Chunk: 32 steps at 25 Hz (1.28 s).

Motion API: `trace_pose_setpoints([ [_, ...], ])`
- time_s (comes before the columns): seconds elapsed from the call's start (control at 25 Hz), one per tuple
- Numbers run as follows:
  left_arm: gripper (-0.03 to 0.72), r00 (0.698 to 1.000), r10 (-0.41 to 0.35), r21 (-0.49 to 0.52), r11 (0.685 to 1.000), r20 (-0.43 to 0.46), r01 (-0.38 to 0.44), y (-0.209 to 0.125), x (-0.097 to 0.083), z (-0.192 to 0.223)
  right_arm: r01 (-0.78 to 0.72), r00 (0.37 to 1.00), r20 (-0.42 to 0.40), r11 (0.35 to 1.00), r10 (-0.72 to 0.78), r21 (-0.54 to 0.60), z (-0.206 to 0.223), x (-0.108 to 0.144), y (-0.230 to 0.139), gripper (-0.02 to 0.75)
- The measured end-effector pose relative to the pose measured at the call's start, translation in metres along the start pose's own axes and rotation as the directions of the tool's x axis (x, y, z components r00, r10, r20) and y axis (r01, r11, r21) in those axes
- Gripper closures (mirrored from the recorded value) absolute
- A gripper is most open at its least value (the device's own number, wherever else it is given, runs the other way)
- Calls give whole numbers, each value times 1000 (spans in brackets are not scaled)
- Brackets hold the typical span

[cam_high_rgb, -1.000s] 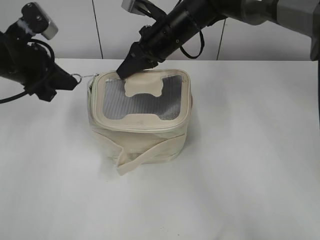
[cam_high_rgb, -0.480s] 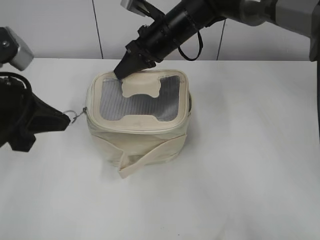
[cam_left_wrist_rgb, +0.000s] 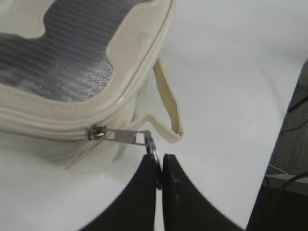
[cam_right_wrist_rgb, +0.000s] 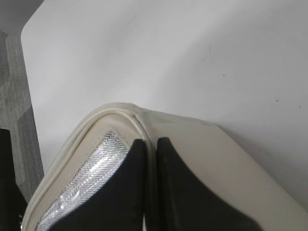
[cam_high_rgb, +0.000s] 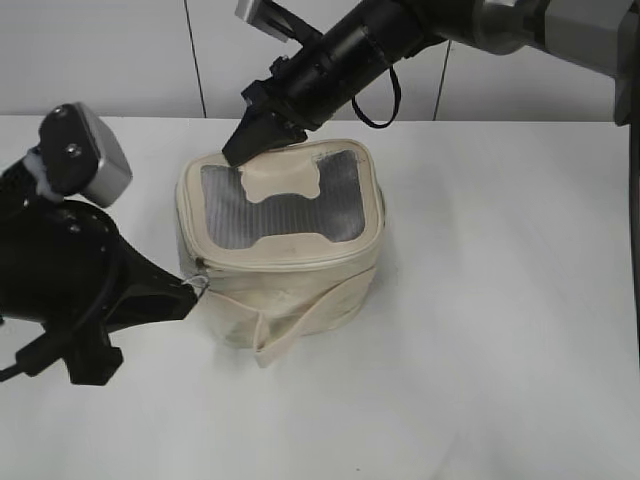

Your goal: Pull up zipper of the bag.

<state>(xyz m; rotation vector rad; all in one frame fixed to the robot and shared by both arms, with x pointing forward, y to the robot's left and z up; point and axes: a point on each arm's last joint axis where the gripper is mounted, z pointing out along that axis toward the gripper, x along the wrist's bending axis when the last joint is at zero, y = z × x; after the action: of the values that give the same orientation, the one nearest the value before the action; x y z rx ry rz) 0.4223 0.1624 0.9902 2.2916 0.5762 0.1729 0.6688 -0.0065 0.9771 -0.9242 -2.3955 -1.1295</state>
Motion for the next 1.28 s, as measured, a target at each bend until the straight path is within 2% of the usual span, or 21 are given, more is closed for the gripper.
trace_pose_setpoints([
  [0.08,694,1000,19,-11,1000,-6,-19,4,-7,4,-18,1000,1,1000,18,1,0,0,0,696],
  [0.2,694,1000,-2,-21,1000,-19,1,7,-12,14,-42,999,5,999,42,-2,0,-1,0,696],
  [0.36,694,999,-36,27,999,20,36,4,-20,37,-78,997,9,997,78,-12,0,-1,1,696],
  [0.48,694,998,-66,35,997,19,65,10,-21,54,-91,996,10,996,91,-18,0,-2,1,696],
  [0.76,694,999,-34,-5,999,40,34,36,-23,69,-99,995,22,994,100,-35,0,-3,3,696],
  [0.88,684,996,-74,-3,997,43,75,36,-23,69,-103,994,29,994,104,-36,-3,-6,2,681],
  [0.96,620,992,-90,5,996,83,90,36,-27,68,-106,993,36,993,108,-54,-12,-9,4,583],
  [1.04,494,986,-96,4,995,137,96,38,-34,64,-97,992,72,992,103,-82,-34,-15,8,456],
  [1.08,417,983,-101,-3,995,151,102,40,-36,61,-86,990,105,992,96,-91,-49,-18,10,416],
  [1.16,321,981,-128,-37,990,147,135,45,-37,50,-73,980,179,993,89,-92,-81,-26,10,403],
  [1.28,335,977,-184,-106,975,106,195,51,-20,28,-104,963,234,986,133,-131,-130,-40,2,424],
])
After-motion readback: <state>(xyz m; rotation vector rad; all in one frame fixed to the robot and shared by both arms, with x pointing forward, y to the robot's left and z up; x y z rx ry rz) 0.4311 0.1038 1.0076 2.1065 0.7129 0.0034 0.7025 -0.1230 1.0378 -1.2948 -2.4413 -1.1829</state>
